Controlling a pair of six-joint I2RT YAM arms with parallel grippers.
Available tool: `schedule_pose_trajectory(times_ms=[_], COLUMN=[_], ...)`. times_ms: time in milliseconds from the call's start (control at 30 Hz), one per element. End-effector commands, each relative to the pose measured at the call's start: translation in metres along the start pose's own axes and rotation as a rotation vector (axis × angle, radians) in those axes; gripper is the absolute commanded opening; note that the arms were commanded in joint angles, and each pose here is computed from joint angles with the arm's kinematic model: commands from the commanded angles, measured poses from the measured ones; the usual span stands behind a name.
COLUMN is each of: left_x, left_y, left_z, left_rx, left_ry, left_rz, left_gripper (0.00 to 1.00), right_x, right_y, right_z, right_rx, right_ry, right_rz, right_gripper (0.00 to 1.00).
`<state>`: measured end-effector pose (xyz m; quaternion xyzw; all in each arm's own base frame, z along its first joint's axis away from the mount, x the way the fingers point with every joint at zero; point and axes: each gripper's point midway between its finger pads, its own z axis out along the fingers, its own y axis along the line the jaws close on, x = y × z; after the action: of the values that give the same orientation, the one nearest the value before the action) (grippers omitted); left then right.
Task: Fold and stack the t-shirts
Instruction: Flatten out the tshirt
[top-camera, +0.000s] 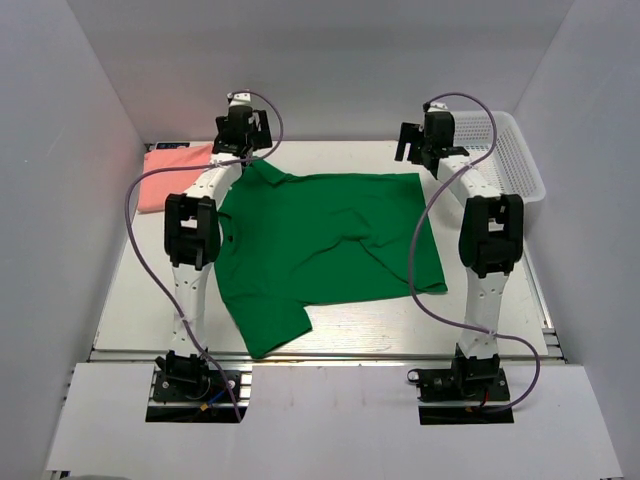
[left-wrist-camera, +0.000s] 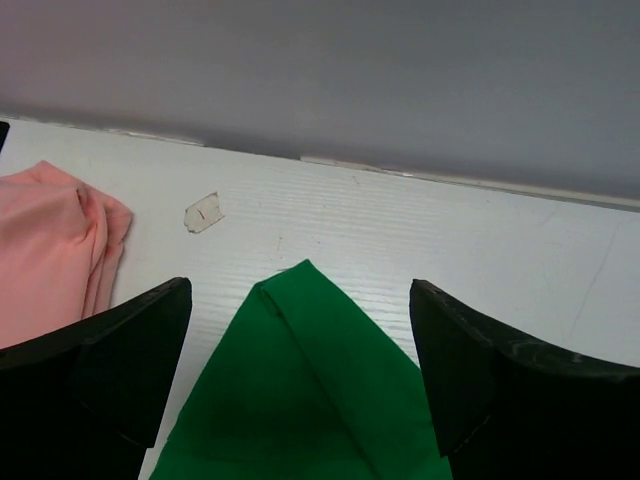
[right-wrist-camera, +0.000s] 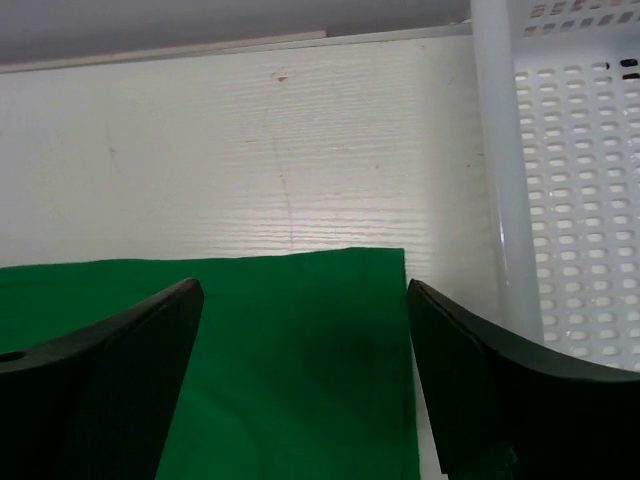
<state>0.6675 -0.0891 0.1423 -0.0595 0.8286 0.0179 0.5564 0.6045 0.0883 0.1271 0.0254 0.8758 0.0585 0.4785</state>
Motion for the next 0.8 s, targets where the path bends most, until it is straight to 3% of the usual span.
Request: schedule_pose_trajectory(times_ms=[0, 167, 233, 267, 300, 333, 367, 400, 433, 500, 533, 767], left_x=[-0.064, -0.039, -0.016, -0.003, 0.009, 0.052, 0.042, 0.053, 0.096, 0.101, 0.132, 0.181], left_y=[-0.018, -0.025, -0.026, -0.036, -0.038, -0.036, -0.044, -0.049, -0.042, -0.050, -0.043, -0.031], left_z=[-0.034, -0.080, -0.110, -0.124, -0.136, -0.149, -0.173, -0.186, -0.200, -0.228, -0.239, -0.280], left_rx=[0.120, 0.230, 0.261, 0.308, 0.343, 0.366, 0.446, 0.475, 0.466, 0.534, 0.525, 0.507], left_ry=[-0.066, 0.055, 0.127, 0.168, 0.199, 0.294, 0.266, 0.279, 0.365, 0.348, 0.410, 0.506], left_rz=[-0.060, -0.039, -0.025, -0.027, -0.027, -0.045, -0.071, -0.083, -0.118, -0.136, -0.149, -0.136], left_gripper=[1.00, 1.00, 1.00, 1.00, 1.00, 1.00, 1.00, 1.00, 1.00, 1.00, 1.00, 1.00], right_x=[-0.049, -0.020, 0.004, 0.047, 0.039, 0.050, 0.089, 0.084, 0.096, 0.122, 0.136, 0.191], right_y=[0.023, 0.053, 0.048, 0.040, 0.041, 0.037, 0.030, 0.027, 0.021, 0.012, 0.013, 0.018], right_z=[-0.041, -0.098, -0.116, -0.117, -0.135, -0.139, -0.142, -0.154, -0.157, -0.165, -0.168, -0.175], right_rx=[-0.113, -0.291, -0.282, -0.257, -0.263, -0.252, -0.222, -0.212, -0.177, -0.150, -0.155, -0.227], right_ry=[-0.087, 0.001, 0.066, 0.161, 0.135, 0.161, 0.243, 0.220, 0.249, 0.300, 0.334, 0.469], right_rz=[-0.039, 0.004, 0.059, 0.077, 0.087, 0.112, 0.121, 0.125, 0.138, 0.154, 0.162, 0.242], right_gripper=[0.90, 0.90, 0.90, 0.90, 0.90, 0.90, 0.90, 0.90, 0.90, 0.90, 0.90, 0.89])
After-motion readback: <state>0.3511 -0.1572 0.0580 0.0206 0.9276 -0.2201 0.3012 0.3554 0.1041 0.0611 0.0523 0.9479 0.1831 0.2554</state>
